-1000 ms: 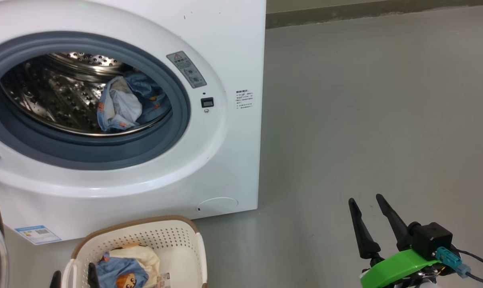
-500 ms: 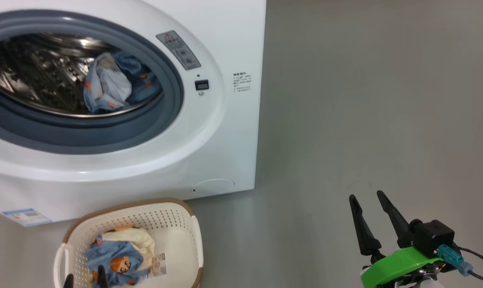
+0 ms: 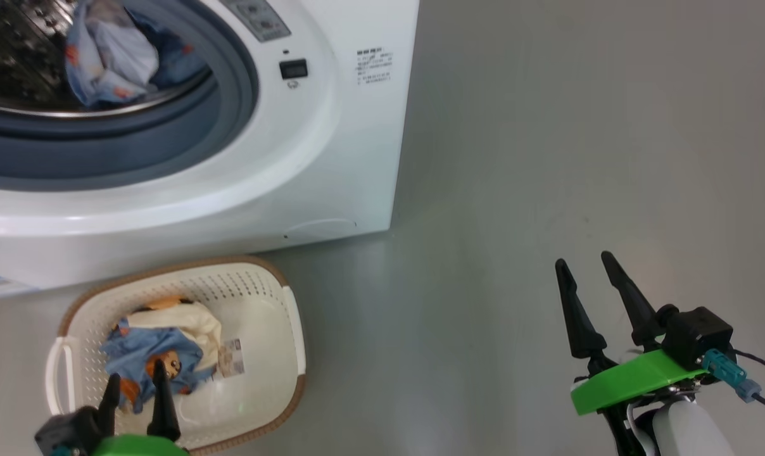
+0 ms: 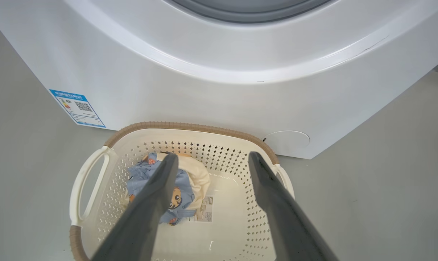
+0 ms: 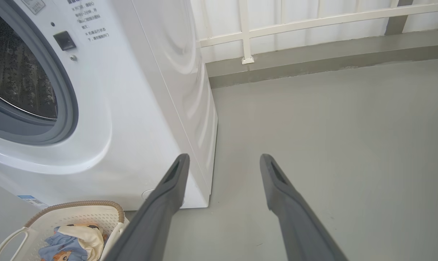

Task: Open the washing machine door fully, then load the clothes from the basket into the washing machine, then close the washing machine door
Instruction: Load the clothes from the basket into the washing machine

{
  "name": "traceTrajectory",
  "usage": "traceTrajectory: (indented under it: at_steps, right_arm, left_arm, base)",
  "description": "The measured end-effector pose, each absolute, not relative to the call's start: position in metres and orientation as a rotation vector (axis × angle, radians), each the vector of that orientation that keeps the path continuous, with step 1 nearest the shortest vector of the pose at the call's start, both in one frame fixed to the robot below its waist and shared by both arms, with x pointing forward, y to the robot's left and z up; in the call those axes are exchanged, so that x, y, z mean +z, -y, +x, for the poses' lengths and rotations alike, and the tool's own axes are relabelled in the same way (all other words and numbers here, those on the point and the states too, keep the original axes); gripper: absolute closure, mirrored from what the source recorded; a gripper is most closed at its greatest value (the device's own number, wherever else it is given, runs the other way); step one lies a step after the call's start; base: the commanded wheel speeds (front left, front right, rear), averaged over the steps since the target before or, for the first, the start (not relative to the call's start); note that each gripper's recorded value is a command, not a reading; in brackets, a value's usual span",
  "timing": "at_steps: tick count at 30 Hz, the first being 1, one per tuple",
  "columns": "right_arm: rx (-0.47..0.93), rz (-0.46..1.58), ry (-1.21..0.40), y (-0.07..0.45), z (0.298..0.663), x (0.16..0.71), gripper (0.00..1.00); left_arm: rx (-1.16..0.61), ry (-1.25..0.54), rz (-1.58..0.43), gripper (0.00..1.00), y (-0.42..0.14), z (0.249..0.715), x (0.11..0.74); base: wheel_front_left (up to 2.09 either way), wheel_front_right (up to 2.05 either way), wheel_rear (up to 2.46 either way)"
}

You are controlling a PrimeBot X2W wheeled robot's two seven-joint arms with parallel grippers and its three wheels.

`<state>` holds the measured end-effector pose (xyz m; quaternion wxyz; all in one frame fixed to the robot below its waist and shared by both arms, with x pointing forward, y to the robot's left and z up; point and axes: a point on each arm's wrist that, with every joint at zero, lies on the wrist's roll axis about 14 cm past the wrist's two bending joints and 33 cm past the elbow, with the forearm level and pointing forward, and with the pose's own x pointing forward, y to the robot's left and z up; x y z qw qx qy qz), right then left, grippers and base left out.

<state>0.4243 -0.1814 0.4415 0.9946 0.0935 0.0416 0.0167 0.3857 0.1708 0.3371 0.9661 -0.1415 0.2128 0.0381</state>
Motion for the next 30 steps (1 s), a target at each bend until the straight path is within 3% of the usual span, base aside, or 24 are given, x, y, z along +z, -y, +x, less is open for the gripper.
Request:
traceTrajectory:
  at_steps: [15, 30]
  right_arm:
    - [0.008, 0.177, -0.176, 0.189, 0.455, 0.390, 0.00]
    - [0.000, 0.173, -0.289, 0.190, 0.470, 0.324, 0.00]
  left_arm:
    - [0.070, -0.642, -0.310, 0.00, -0.167, 0.433, 0.252]
    - [0.107, -0.826, -0.283, 0.00, -0.181, 0.450, 0.174]
  base:
    - [0.00, 0.00, 0.00]
    - [0.00, 0.00, 0.00]
